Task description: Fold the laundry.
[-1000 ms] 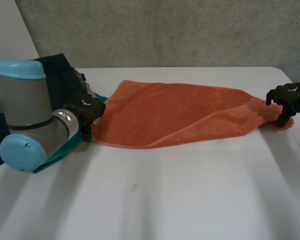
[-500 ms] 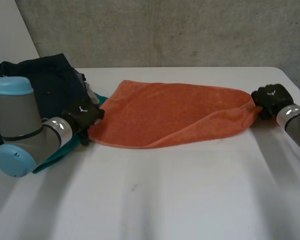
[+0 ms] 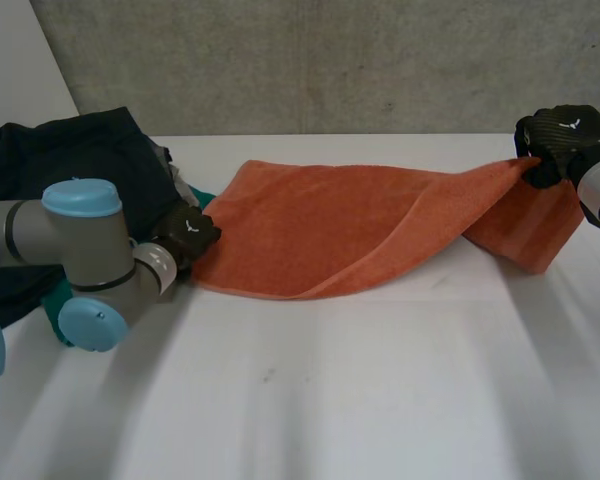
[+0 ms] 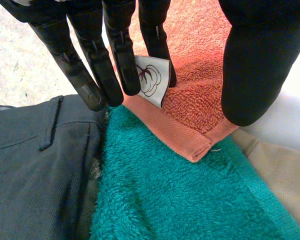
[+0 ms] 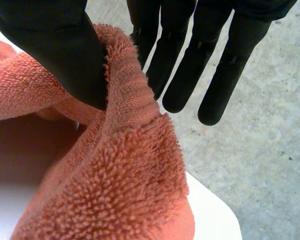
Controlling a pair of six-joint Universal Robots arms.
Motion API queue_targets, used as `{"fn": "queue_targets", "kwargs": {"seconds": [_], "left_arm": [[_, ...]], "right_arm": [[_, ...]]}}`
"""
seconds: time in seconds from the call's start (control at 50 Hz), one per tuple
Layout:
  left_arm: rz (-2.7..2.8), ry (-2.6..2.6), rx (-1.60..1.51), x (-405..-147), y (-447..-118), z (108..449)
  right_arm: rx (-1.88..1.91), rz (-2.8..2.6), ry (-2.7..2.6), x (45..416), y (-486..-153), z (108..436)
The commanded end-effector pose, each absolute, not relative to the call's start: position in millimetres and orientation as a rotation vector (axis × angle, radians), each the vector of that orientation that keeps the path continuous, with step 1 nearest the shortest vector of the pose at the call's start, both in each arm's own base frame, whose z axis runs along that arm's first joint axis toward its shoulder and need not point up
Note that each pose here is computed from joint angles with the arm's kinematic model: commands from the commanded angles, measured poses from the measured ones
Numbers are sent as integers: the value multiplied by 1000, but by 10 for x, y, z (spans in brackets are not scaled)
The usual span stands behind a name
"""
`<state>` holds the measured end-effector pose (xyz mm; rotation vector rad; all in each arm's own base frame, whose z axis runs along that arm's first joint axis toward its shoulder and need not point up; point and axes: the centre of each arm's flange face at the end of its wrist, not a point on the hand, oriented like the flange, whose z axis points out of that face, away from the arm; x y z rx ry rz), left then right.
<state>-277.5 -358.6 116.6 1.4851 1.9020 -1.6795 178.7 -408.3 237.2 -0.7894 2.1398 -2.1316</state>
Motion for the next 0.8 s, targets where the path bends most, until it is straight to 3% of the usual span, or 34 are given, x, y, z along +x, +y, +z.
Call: {"fn": "queue_targets", "kwargs": {"seconds": [0.02,0.28,0.42,0.58,0.66,0.8], "left_arm": [[-1655,1913,1489,-2787,-3615,1130],[-1603,1912,1441,-2796,-3727,1147],[-1725,1927,1299,-2801,-3677,1642],[-1875,2042,1210,-2646,-3192,2479],[-1928,2099,1156,-2521,-3022,2739],[-1928,2242,1119,-2488,-2902,2787]], "right_arm": [[-779,-2107,2174,1710,-4095,2321],[-771,-2105,2181,1674,-4091,2325],[-759,-2120,2199,1591,-4064,2413],[-1027,-2055,2342,1337,-3882,2575],[-1221,-1941,2452,1182,-3764,2581],[-1394,-1670,2530,1217,-3538,2445]]}}
